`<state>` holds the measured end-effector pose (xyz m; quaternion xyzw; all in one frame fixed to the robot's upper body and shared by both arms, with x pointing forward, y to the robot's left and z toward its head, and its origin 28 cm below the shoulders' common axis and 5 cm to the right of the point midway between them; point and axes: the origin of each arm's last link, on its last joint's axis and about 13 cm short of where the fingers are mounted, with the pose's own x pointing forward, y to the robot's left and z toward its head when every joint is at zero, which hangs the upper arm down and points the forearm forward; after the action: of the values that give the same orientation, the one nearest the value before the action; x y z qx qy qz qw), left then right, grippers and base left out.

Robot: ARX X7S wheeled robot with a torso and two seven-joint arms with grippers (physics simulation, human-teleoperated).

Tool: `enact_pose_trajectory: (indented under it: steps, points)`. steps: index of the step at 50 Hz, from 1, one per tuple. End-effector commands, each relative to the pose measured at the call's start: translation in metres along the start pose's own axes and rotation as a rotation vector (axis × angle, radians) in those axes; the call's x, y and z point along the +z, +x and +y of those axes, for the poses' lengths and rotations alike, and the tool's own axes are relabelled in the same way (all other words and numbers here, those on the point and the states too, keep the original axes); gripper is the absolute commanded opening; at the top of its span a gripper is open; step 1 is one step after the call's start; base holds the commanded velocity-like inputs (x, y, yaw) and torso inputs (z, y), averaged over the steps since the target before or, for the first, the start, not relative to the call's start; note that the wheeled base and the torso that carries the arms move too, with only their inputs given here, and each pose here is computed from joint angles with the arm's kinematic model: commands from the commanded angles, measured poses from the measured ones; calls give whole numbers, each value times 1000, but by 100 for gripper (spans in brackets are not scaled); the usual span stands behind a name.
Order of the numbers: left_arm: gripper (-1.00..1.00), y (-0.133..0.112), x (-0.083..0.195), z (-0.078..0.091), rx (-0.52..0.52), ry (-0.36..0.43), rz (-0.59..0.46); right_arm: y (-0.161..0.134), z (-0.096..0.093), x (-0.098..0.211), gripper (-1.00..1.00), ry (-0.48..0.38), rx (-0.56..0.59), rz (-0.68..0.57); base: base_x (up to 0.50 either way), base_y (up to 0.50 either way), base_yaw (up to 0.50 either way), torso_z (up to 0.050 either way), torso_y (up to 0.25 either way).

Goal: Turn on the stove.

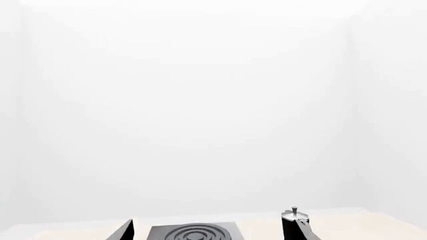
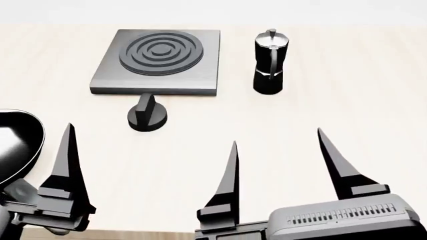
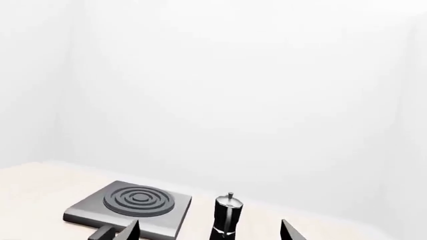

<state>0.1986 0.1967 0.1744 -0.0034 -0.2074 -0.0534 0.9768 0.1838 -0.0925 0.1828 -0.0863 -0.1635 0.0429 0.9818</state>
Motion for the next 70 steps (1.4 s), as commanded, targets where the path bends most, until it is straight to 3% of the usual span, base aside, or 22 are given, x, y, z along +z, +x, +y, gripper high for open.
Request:
enact_pose_trajectory:
  steps: [1,12,13,18,23,40,70]
  points:
    - [100,0,2,1,5,-3,-5,-2,-1,5,100,-22,-1,-12,0,20,0,0,0]
    - [100,0,2,1,1,-13,-9,-3,-1,8,100,-6,6,-32,0,152,0,0,0]
    - [100,0,4,1,-13,-73,-10,-3,-1,8,100,-4,6,-34,0,152,0,0,0]
    - [100,0,3,2,2,-28,-8,-3,-1,7,100,-4,6,-34,0,155,0,0,0]
    - [100,0,3,2,-2,-51,-8,-3,0,7,100,-5,7,-35,0,155,0,0,0]
    - [100,0,1,1,10,-12,-2,-3,2,8,100,-7,17,-32,0,156,0,0,0]
    - [100,0,0,2,17,-12,0,-1,2,7,100,-3,18,-30,0,155,0,0,0]
